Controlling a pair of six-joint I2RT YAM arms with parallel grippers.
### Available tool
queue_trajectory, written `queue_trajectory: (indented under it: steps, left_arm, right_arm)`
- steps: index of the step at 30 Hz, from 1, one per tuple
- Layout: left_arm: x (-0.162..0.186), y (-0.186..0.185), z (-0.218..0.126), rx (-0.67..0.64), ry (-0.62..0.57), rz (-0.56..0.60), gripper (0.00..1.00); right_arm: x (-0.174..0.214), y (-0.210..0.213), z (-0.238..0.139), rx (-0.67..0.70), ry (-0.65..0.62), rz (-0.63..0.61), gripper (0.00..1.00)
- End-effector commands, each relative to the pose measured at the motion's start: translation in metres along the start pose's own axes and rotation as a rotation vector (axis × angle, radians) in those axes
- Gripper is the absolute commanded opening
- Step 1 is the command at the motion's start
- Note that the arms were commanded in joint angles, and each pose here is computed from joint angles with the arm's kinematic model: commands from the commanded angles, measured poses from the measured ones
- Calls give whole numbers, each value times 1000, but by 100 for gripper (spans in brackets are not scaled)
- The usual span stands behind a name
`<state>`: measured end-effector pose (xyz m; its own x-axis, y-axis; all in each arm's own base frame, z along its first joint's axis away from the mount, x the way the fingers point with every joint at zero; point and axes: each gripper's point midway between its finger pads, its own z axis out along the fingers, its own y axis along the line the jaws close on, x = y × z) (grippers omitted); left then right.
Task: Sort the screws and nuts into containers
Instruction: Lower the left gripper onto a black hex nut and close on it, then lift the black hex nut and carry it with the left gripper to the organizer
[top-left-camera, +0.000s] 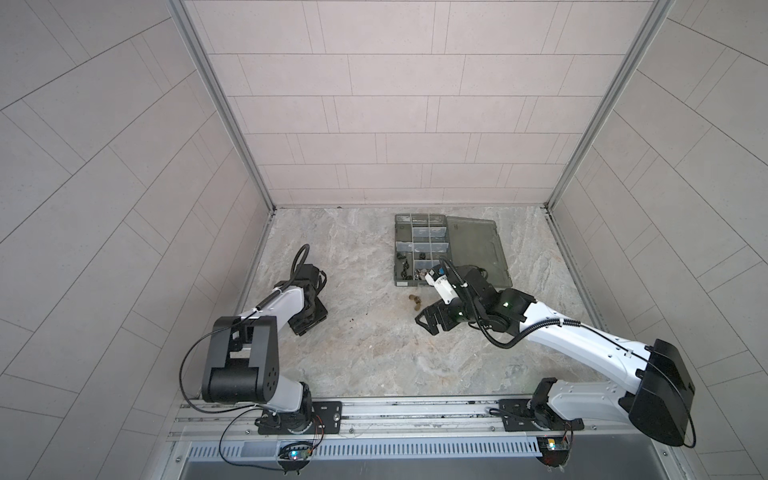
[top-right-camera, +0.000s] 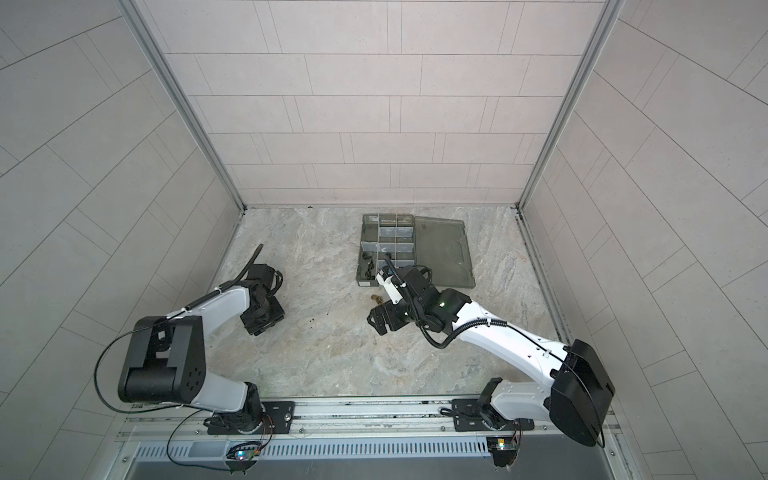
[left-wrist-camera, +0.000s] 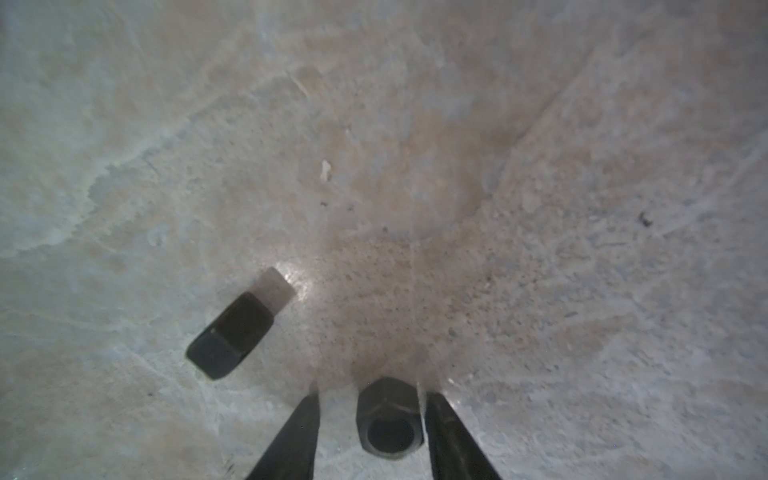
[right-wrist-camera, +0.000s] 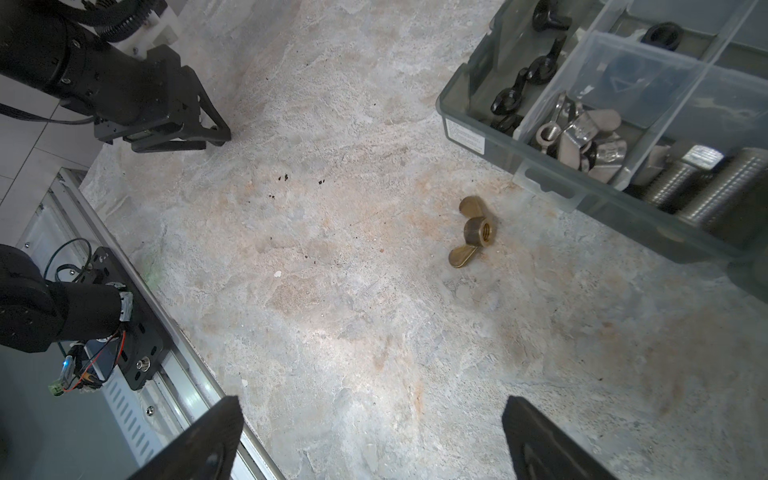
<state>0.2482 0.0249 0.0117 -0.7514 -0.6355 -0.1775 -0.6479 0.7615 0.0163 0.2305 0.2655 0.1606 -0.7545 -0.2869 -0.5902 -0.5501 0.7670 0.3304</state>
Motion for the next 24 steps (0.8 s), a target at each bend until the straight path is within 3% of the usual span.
queue_trajectory:
  steps: [1, 8, 15, 24]
  left_arm:
    - [2, 5, 10, -25, 19, -3, 45]
    - [4, 3, 12, -17, 32, -6, 35]
    - [7, 2, 11, -3, 42, -10, 12]
    - [4, -11, -1, 48, 40, 0, 13]
  right_arm:
    - [5, -3, 3, 4, 22, -8, 99]
    - [6, -5, 3, 11, 26, -6, 99]
    - [7, -7, 3, 14, 28, 1, 99]
    - [8, -14, -2, 34, 17, 12, 99]
